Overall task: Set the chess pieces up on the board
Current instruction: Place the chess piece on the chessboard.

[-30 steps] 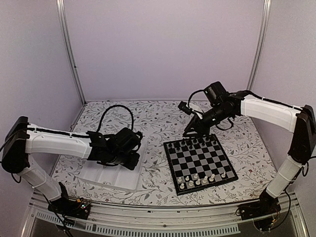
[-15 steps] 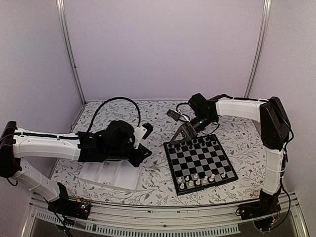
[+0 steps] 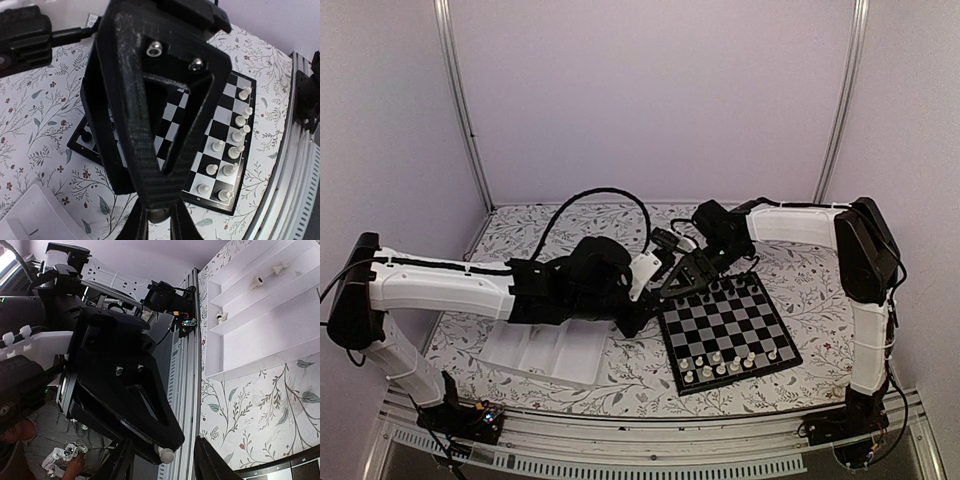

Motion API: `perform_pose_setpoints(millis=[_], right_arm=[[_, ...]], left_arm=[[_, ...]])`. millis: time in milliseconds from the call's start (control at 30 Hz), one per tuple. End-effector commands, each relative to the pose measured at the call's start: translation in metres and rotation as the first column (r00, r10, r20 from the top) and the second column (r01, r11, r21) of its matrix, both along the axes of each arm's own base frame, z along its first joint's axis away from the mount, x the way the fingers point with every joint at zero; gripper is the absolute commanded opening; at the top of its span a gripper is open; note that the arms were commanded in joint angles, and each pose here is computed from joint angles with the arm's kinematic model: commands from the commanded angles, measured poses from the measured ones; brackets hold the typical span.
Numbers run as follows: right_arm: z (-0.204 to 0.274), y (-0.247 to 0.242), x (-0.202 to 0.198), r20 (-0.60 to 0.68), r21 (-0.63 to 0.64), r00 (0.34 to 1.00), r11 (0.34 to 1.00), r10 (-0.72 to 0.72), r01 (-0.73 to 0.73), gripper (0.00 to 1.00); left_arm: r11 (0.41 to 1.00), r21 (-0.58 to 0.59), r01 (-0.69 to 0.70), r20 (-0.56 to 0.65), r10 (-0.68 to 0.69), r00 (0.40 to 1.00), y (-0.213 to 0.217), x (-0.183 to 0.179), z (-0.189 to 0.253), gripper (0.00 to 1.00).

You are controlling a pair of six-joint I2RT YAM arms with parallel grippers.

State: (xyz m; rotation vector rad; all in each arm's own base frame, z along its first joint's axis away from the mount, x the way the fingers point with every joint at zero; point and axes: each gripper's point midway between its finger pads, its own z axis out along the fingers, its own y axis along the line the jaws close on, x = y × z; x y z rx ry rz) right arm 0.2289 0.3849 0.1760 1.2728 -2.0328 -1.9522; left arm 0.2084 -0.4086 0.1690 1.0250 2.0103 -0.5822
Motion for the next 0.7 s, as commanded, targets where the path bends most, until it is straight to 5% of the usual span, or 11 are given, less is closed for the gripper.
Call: perform_pose_setpoints(millis=[0, 333, 667], right_arm=[[-0.002, -0.001, -0.008, -0.071, 0.022, 0.997, 1.000, 0.023, -0.022, 0.42], [-0.008, -0.004, -0.011, -0.058, -0.005, 0.998, 1.000, 0.019, -0.019, 0.30], [-0.002, -0.002, -0.008, -0.010, 0.015, 1.000, 1.000, 0.018, -0.018, 0.05]], left_arm=[[1.000, 0.012, 0.024, 0.037, -0.025, 0.999, -0.012, 0.000, 0.004, 0.05], [0.998, 0.046, -0.030, 0.073, 0.027, 0.997, -0.008, 0.011, 0.001, 0.05], [0.999, 0.044, -0.009, 0.059, 0.006, 0.998, -0.013, 0.008, -0.003, 0.09]])
